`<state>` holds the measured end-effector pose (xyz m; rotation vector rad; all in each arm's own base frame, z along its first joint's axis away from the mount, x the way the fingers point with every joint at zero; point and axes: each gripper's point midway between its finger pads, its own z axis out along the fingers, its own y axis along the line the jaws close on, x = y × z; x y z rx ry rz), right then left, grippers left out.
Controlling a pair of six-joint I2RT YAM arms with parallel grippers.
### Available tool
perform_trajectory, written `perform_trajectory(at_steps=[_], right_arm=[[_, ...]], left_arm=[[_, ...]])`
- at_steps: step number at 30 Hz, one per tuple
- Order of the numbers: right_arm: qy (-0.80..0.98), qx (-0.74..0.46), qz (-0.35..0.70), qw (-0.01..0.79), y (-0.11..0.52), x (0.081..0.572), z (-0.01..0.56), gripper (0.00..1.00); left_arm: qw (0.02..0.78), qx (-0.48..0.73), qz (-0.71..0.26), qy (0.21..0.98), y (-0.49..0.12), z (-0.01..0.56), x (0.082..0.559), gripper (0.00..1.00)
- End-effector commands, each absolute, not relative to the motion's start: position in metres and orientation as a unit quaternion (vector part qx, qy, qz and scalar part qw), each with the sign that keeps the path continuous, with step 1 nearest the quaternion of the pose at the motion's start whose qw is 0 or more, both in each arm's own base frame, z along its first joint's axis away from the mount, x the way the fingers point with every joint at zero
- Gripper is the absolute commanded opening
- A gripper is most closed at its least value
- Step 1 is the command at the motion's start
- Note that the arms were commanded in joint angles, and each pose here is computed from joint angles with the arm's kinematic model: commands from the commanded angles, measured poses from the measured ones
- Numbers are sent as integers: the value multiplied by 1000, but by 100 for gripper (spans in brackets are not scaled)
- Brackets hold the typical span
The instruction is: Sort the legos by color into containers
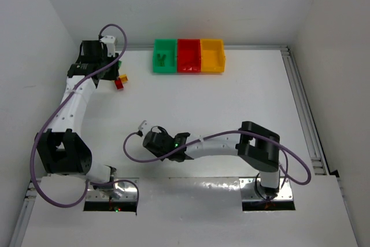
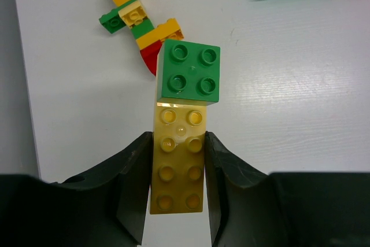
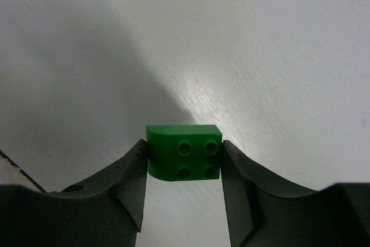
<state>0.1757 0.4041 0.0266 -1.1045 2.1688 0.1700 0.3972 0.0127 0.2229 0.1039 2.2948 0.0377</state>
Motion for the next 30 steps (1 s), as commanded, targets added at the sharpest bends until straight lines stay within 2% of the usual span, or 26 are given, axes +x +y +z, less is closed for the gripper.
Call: perform_trajectory(at_steps=[1, 6, 7, 9, 10, 11, 12, 14, 15, 17, 20, 23, 30], right_arm=[[787, -414, 110, 444, 443, 212, 111, 14], [793, -324, 180, 483, 458, 299, 182, 11], [780, -303, 195, 511, 465, 318, 211, 8], [770, -293, 168, 541, 461, 356, 217, 6], [755, -280, 173, 567, 468, 373, 241, 4], [753, -279, 166, 572, 475, 389, 230, 3], [737, -256, 178, 600, 478, 413, 259, 3], [731, -229, 182, 616, 479, 441, 267, 3], [736, -208, 179, 619, 476, 467, 252, 3], [704, -162, 195, 663, 473, 498, 281, 1], [675, -95, 197, 705, 443, 551, 278, 0], [664, -37, 223, 713, 419, 588, 269, 0], [677, -41, 234, 696, 412, 617, 219, 3]], left_arm=[[431, 36, 24, 901, 18, 235, 403, 0], [432, 37, 34, 901, 22, 237, 403, 0], [431, 37, 35, 901, 22, 237, 403, 0], [428, 39, 35, 902, 23, 236, 405, 0], [427, 38, 35, 903, 23, 236, 406, 0], [428, 40, 36, 902, 23, 236, 407, 0], [425, 44, 32, 904, 21, 233, 410, 0], [420, 46, 29, 906, 21, 230, 413, 0], [415, 49, 24, 908, 19, 227, 417, 0], [414, 56, 16, 909, 16, 227, 422, 0], [403, 68, 0, 913, 10, 222, 430, 0], [394, 80, -16, 915, 5, 218, 438, 0], [373, 88, -40, 923, -3, 204, 446, 0]])
